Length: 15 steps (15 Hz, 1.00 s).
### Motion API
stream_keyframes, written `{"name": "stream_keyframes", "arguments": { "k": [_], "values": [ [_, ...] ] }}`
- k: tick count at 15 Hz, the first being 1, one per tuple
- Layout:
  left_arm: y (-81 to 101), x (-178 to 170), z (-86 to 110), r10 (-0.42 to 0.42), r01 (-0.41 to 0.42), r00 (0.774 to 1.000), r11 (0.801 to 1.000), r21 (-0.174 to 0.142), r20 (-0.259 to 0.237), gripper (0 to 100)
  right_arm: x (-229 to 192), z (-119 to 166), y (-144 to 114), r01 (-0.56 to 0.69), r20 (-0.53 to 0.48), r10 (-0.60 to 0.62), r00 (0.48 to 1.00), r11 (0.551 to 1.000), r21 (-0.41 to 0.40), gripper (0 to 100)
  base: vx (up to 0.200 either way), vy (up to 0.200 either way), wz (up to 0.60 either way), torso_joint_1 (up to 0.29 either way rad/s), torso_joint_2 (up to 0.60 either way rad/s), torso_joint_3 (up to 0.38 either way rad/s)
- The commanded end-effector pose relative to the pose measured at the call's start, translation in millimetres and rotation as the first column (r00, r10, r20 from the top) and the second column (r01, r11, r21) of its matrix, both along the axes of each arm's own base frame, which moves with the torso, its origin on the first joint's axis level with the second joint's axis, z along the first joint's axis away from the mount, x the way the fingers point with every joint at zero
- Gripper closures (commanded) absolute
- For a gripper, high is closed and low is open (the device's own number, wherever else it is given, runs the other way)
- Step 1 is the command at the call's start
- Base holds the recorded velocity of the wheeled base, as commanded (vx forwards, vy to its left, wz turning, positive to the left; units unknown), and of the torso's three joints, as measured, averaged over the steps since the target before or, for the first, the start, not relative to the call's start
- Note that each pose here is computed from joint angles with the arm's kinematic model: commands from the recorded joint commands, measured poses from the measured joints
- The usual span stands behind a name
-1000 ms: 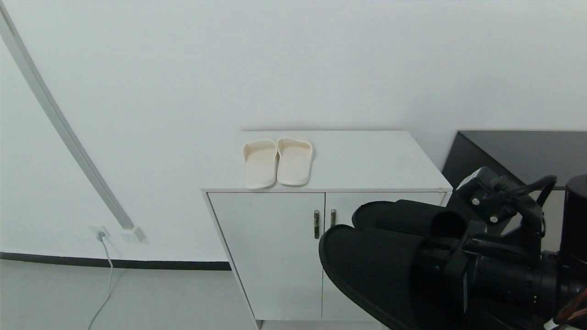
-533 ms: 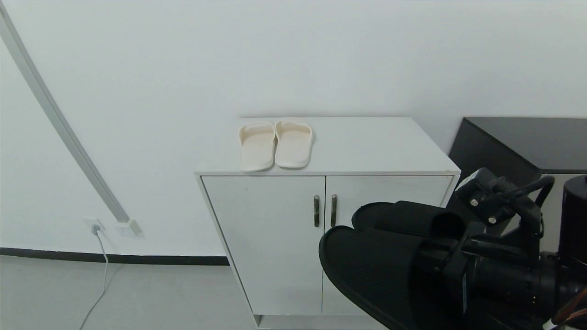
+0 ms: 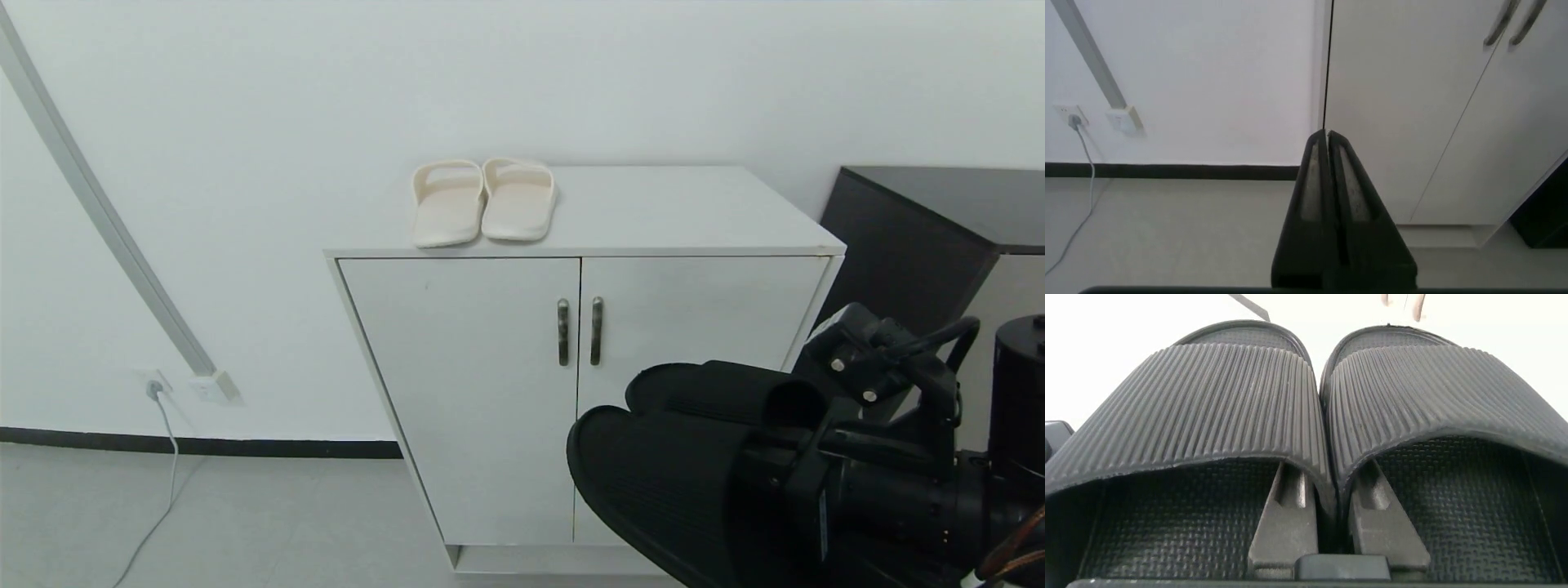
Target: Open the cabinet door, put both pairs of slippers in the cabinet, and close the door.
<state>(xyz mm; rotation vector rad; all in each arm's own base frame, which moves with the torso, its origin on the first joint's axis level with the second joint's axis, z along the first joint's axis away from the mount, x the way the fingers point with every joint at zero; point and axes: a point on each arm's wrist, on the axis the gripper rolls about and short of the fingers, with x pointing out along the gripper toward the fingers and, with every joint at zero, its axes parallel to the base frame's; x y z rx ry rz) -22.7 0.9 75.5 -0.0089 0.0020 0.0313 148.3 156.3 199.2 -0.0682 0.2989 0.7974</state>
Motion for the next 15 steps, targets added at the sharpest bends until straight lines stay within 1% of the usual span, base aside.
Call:
{"name": "stream_keyframes", "arguments": {
  "k": [1,8,12,15],
  "values": [
    [0.0,0.0,-0.1,-0.001,0.001,1.0,1.0,0.0,-0.001,0,0.5,-1.3,0.6,0.0,-0.003,0.0,1.0,1.0,-0.004,100,0.0,0.0,0.0,-0.159,0.49,0.325],
    [0.1,0.0,0.0,0.001,-0.001,1.0,1.0,0.001,0.001,0,0.7,-2.1,0.6,0.001,-0.005,-0.001,1.0,1.0,-0.007,100,0.0,0.0,0.0,-0.13,0.47,0.333],
    [0.0,0.0,0.0,0.002,-0.002,1.0,1.0,0.001,0.001,0,1.3,-2.9,1.3,0.001,-0.007,-0.001,1.0,1.0,-0.009,100,0.0,0.0,0.0,-0.073,0.44,0.37],
    [0.0,0.0,0.0,0.002,-0.002,1.0,1.0,0.003,0.001,0,1.1,-6.1,1.1,-0.006,-0.002,0.006,1.0,1.0,-0.031,100,0.0,0.0,0.0,-0.025,0.4,0.372]
  ]
}}
